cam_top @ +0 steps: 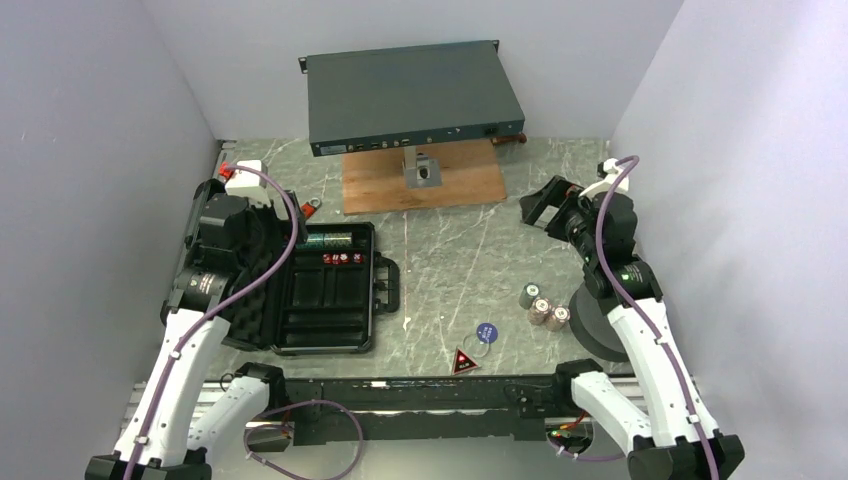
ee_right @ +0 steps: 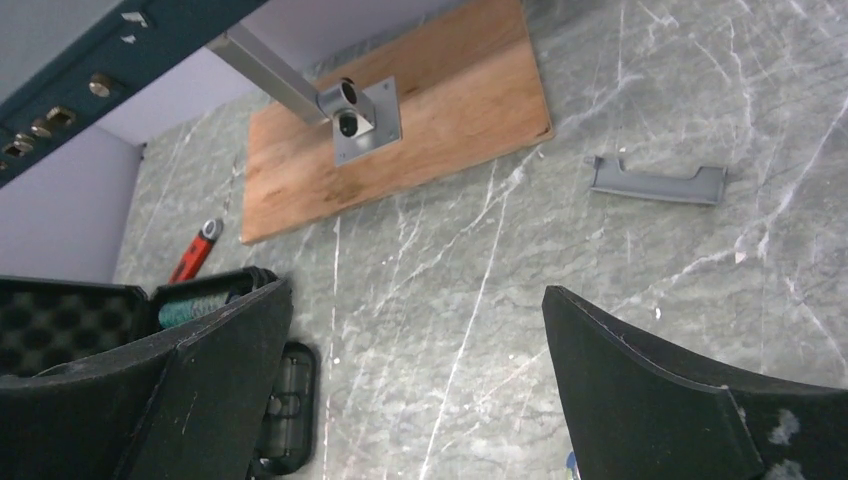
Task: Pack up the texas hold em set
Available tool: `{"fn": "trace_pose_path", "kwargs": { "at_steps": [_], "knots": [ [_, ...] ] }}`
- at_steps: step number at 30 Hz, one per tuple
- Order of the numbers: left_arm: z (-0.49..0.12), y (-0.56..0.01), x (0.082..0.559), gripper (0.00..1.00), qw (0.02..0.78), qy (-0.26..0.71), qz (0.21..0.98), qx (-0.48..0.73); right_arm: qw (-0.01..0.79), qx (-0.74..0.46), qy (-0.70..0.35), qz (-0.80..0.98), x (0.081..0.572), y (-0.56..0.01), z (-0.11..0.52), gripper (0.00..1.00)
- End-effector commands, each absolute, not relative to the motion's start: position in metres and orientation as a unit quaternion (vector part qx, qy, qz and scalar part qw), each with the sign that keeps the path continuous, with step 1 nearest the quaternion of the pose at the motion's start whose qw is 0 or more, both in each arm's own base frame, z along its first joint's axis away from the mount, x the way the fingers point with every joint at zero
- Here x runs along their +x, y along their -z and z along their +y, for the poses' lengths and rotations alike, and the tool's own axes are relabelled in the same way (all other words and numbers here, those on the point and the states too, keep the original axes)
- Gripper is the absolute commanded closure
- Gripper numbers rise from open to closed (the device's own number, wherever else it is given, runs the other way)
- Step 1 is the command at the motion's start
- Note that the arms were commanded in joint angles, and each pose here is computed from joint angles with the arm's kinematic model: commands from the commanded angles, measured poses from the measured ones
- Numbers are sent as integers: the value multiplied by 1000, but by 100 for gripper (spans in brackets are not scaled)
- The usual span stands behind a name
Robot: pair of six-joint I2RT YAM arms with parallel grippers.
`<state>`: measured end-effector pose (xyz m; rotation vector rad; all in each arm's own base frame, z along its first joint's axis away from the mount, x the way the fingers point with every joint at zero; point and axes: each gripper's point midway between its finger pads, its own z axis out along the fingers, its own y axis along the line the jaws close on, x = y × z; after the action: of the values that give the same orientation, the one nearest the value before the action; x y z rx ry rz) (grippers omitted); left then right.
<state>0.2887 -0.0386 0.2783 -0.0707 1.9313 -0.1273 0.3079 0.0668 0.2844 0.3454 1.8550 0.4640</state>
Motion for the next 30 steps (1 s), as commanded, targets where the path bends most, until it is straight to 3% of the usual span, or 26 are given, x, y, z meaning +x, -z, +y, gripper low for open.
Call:
{"fn": "trace_pose_path", "kwargs": {
  "at_steps": [1, 19, 30],
  "knots": [
    [-40, -293, 288, 1, 586, 58, 807, -25, 562, 134, -181, 796, 306, -289, 69, 0],
    [-39, -286, 292, 1, 574, 48, 817, -23, 478, 44, -114, 870, 282, -238, 111, 0],
    [-48, -276, 296, 5, 553, 41, 832, 0, 385, 71, -71, 917, 257, -164, 104, 0]
  ]
}}
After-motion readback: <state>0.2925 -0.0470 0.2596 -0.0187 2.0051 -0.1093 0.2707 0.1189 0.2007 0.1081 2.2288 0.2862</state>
